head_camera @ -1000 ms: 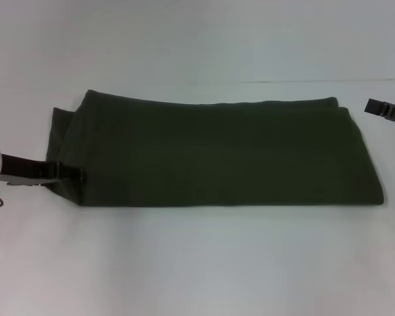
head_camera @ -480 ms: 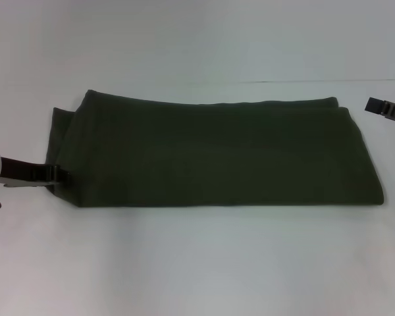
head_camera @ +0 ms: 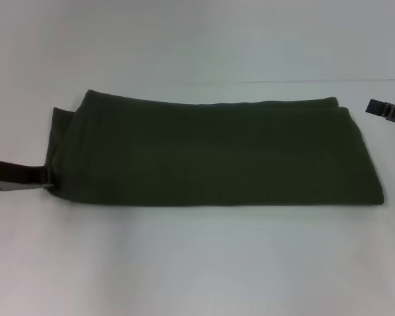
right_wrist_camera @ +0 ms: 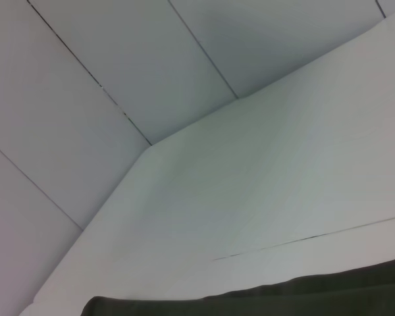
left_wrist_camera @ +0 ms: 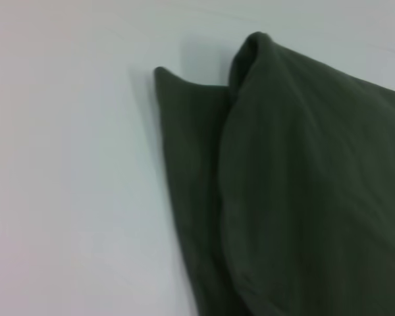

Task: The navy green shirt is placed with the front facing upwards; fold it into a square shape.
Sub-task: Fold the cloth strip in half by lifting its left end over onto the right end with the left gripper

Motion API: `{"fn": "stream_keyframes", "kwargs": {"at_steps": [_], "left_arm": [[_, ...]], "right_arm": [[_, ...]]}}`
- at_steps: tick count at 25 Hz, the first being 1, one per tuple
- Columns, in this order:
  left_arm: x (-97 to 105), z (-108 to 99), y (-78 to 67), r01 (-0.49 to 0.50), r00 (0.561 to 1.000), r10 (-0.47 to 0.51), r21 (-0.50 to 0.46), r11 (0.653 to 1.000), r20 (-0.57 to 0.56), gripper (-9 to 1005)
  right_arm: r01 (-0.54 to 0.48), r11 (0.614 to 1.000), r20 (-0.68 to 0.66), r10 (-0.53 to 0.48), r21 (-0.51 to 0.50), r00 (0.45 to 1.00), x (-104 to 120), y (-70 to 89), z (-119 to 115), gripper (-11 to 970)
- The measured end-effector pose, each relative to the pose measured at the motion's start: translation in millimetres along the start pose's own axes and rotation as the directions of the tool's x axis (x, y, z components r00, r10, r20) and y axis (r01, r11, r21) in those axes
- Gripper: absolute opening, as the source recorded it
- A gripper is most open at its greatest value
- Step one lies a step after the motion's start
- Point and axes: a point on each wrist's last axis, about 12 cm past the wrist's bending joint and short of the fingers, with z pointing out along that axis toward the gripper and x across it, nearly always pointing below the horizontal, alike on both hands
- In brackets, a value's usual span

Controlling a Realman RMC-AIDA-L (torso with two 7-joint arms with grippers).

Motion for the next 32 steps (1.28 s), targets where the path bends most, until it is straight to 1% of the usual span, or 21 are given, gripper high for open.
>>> {"fn": "stream_keyframes", "kwargs": {"at_steps": [6, 11, 17, 23, 27, 32], "left_arm": [[11.6, -9.3, 8.5, 0.045, 0.998, -0.045, -0.005, 0.999, 0.036, 14], [26.7, -15.3, 21.7, 0.113, 0.991, -0.113, 0.010, 0.994, 0.066, 14], [48.1, -31.3, 47.7, 0.217, 0.964, -0.219, 0.025, 0.976, 0.152, 15], [69.9, -52.9, 76.6, 0.309, 0.909, -0.318, 0.076, 0.948, 0.268, 14], [83.9, -67.1, 94.7, 0.357, 0.875, -0.361, 0.073, 0.931, 0.322, 14], [98.7, -79.9, 109.1, 0.389, 0.856, -0.383, 0.054, 0.920, 0.349, 14]], "right_arm": [[-0.006, 1.000, -0.001, 0.006, -0.005, 1.000, 2.9, 1.4, 2.4, 904], [-0.009, 1.000, 0.003, 0.009, -0.011, 1.000, 6.8, 4.1, 7.1, 903], [-0.023, 0.999, 0.016, 0.024, -0.030, 1.000, 10.9, 8.9, 13.4, 901], [-0.031, 0.998, 0.010, 0.031, -0.049, 0.999, 14.5, 13.9, 21.7, 900], [-0.034, 0.998, 0.002, 0.034, -0.059, 0.999, 16.5, 17.0, 29.5, 900], [-0.033, 0.997, -0.003, 0.033, -0.065, 0.999, 17.1, 20.7, 36.1, 901]]}}
